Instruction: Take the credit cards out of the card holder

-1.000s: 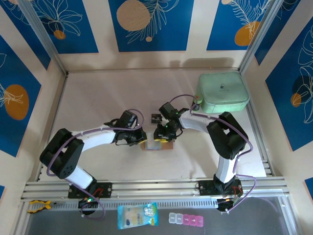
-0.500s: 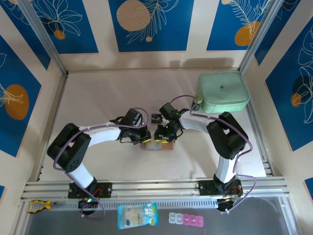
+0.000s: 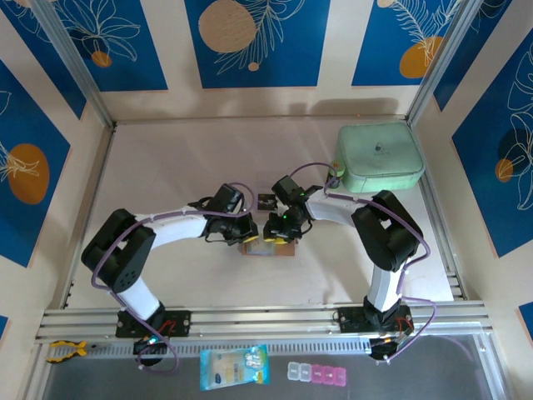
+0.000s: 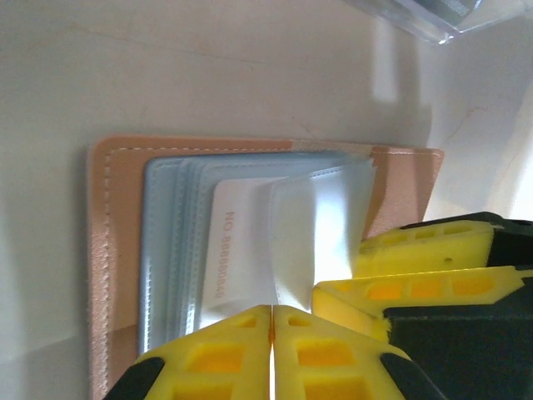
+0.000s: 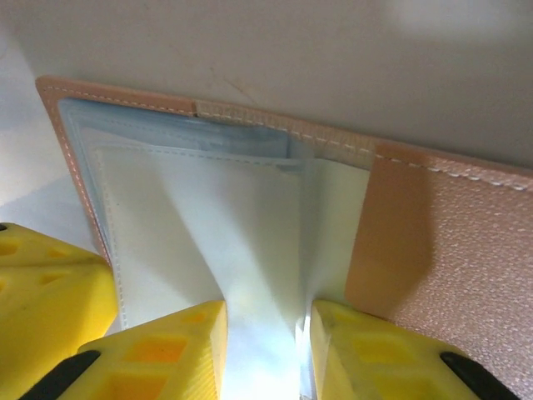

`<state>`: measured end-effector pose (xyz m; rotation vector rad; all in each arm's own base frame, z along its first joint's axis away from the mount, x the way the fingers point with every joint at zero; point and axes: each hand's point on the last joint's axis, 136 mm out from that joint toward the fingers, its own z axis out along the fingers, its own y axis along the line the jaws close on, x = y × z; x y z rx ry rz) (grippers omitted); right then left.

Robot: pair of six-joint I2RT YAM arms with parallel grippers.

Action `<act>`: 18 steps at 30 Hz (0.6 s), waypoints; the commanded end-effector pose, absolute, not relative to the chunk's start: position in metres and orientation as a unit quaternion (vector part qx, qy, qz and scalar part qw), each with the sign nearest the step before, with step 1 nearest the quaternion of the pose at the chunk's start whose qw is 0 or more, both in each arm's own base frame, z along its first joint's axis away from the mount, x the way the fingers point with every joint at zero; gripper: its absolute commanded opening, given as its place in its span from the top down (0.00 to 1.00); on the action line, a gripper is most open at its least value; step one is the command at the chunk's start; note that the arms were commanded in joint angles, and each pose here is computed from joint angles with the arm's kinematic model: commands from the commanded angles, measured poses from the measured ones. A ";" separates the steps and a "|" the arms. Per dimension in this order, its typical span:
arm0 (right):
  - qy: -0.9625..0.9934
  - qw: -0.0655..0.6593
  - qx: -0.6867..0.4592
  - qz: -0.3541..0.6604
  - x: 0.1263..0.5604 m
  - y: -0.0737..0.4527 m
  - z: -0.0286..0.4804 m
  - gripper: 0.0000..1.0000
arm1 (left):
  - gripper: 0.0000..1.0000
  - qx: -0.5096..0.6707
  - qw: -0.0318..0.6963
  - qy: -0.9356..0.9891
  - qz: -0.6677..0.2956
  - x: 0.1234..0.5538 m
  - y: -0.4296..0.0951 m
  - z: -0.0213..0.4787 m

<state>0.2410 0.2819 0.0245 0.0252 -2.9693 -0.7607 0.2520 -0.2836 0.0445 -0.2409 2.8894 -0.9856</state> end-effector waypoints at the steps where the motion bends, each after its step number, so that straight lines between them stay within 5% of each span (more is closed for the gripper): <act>1: -0.968 0.046 0.006 -0.247 0.235 0.277 0.024 0.68 | 0.90 -0.078 0.049 0.947 -0.307 0.251 -0.280 0.052; 18: -0.968 0.046 -0.002 -0.248 0.235 0.274 0.022 0.77 | 0.91 -0.087 0.041 0.954 -0.283 0.247 -0.272 0.045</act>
